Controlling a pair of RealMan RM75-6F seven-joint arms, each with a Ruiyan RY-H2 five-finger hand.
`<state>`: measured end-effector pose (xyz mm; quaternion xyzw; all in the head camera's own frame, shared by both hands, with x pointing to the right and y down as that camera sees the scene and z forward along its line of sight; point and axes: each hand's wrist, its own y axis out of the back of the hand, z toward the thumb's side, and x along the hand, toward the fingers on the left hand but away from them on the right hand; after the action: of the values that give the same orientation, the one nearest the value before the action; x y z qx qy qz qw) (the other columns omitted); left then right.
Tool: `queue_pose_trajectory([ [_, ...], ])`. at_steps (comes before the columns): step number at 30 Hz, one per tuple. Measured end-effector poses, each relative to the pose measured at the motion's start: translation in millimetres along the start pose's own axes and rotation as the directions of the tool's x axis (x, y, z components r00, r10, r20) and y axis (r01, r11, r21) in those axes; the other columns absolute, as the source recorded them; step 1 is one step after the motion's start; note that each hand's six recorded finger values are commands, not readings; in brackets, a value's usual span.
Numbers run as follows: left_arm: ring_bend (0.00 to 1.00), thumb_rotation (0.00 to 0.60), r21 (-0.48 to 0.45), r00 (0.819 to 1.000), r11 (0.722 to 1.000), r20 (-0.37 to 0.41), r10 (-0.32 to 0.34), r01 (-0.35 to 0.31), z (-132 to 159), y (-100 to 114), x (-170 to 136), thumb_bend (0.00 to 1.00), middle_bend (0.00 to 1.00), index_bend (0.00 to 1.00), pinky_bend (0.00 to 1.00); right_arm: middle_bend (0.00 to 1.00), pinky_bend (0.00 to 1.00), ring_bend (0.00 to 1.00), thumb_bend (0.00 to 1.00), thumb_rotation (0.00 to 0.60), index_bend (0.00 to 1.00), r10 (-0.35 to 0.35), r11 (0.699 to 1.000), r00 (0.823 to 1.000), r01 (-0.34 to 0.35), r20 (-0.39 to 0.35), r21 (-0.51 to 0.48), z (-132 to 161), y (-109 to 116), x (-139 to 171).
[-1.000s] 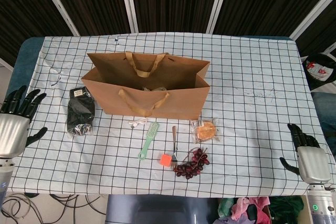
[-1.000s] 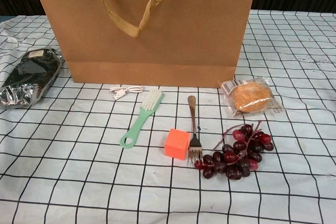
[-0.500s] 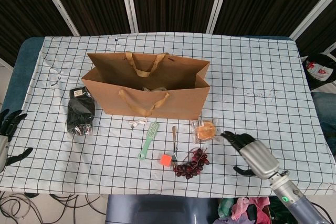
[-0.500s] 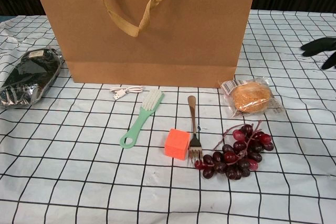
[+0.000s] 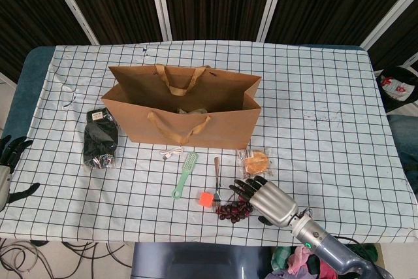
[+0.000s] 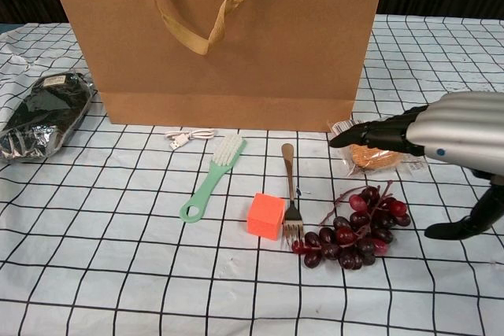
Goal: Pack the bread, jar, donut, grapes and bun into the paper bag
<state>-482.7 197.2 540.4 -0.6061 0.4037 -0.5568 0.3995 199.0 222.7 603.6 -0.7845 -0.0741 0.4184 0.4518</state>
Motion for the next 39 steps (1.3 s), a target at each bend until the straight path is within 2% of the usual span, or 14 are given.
queue_pose_trajectory([
  [5,0.03,0.600,0.002,1.000,1.000,0.002,-0.009,0.009,1.4,-1.2,-0.3,0.10,0.11,0.15,0.08,0.07,0.20,0.16,0.15,0.600,0.00,0.013,0.998,1.000,-0.012,-0.014,0.055,12.9,-5.2,-12.8],
  [10,0.03,0.600,0.007,1.000,1.000,-0.006,-0.021,0.021,0.8,-3.2,0.3,0.10,0.11,0.15,0.08,0.15,0.20,0.21,0.15,0.600,0.01,0.029,0.996,0.999,-0.027,-0.025,0.085,23.4,-14.8,-23.3],
  [13,0.03,0.600,0.008,1.000,1.000,-0.006,-0.023,0.023,1.7,-3.7,0.6,0.10,0.11,0.15,0.08,0.16,0.20,0.23,0.15,0.600,0.04,0.029,0.995,0.999,-0.027,-0.021,0.101,24.0,-19.6,-27.9],
  [31,0.03,0.600,0.011,1.000,1.000,-0.011,-0.027,0.027,2.5,-5.1,0.9,0.10,0.11,0.15,0.08,0.24,0.20,0.29,0.16,0.600,0.13,0.070,0.992,0.997,-0.068,-0.014,0.109,22.3,-39.4,-37.5],
  [39,0.03,0.600,0.010,1.000,1.000,-0.012,-0.028,0.028,2.5,-5.0,0.8,0.10,0.11,0.16,0.08,0.32,0.20,0.35,0.28,0.600,0.24,0.066,0.992,0.998,-0.064,-0.011,0.110,21.7,-42.3,-42.1],
])
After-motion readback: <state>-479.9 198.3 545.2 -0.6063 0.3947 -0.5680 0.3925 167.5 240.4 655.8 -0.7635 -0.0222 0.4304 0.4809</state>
